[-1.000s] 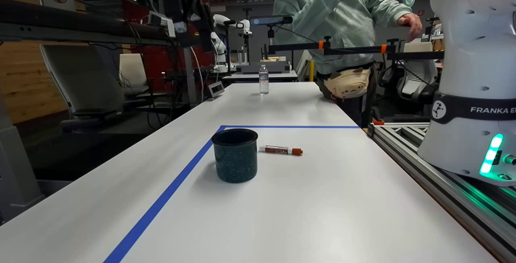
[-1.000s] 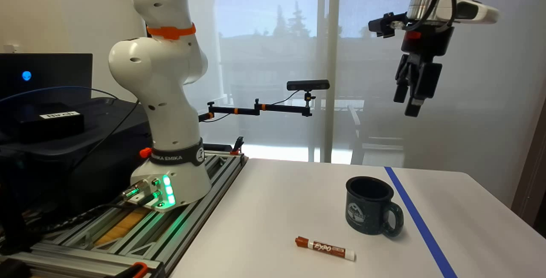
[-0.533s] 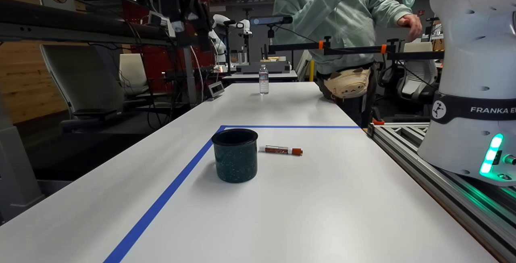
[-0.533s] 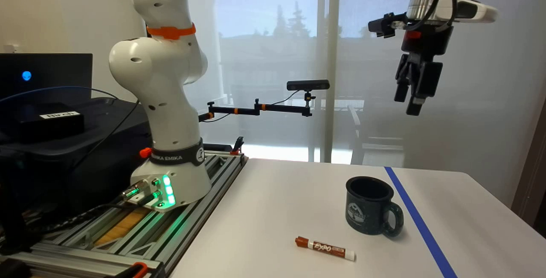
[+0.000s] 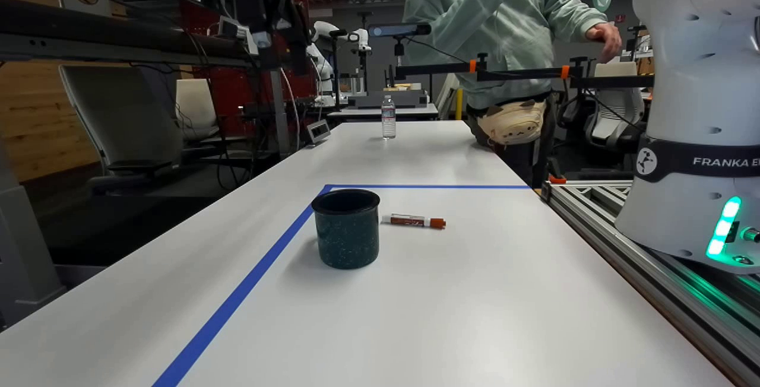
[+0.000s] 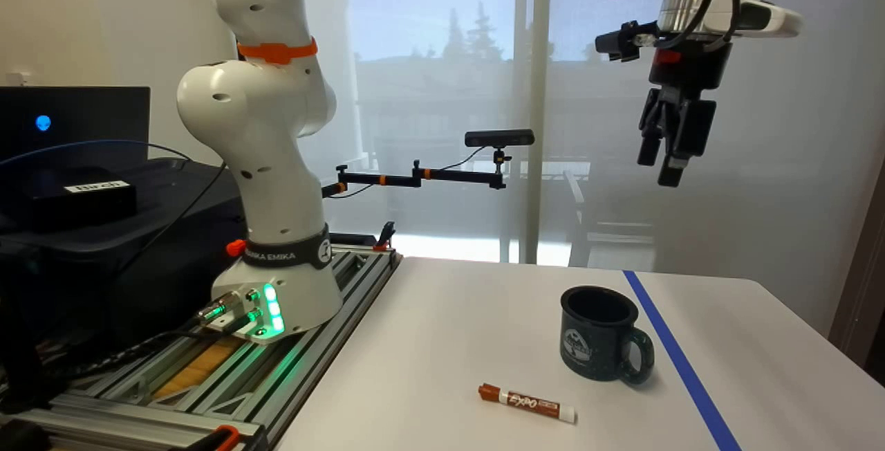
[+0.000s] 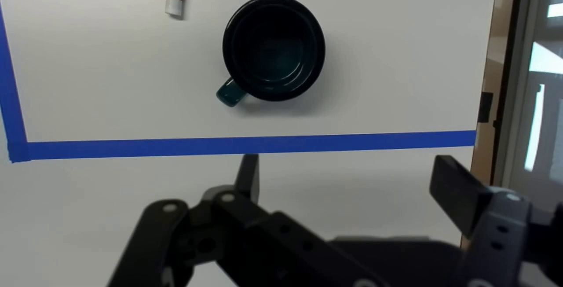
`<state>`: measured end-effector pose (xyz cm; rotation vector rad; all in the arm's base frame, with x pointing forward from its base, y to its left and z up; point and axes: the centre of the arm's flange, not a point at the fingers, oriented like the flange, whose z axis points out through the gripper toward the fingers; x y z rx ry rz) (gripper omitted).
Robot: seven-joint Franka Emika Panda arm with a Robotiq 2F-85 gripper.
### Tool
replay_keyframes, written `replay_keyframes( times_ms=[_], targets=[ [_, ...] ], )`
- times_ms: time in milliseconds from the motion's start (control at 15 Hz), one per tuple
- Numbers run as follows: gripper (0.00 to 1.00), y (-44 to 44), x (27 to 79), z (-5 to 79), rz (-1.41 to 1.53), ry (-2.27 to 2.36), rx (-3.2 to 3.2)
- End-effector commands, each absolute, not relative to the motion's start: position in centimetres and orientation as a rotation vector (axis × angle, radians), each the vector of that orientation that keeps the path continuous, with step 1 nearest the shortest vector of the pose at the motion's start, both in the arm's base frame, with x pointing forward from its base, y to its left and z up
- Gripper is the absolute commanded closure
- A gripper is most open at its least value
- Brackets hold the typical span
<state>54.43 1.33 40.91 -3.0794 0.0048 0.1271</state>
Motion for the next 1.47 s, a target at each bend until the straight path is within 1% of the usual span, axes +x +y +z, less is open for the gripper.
replay_keyframes(
  times_ms=[0, 733, 800, 1400],
  targets=[
    [0.0, 1.9, 53.3, 41.5, 0.09, 0.008, -3.103],
    [0.0, 2.3, 52.9, 41.7, 0.083, 0.021, -3.116],
    [0.0, 1.9, 54.1, 41.3, 0.119, 0.006, -3.093],
    [0.0, 1.9, 54.0, 41.3, 0.12, 0.014, -3.096]
  ],
)
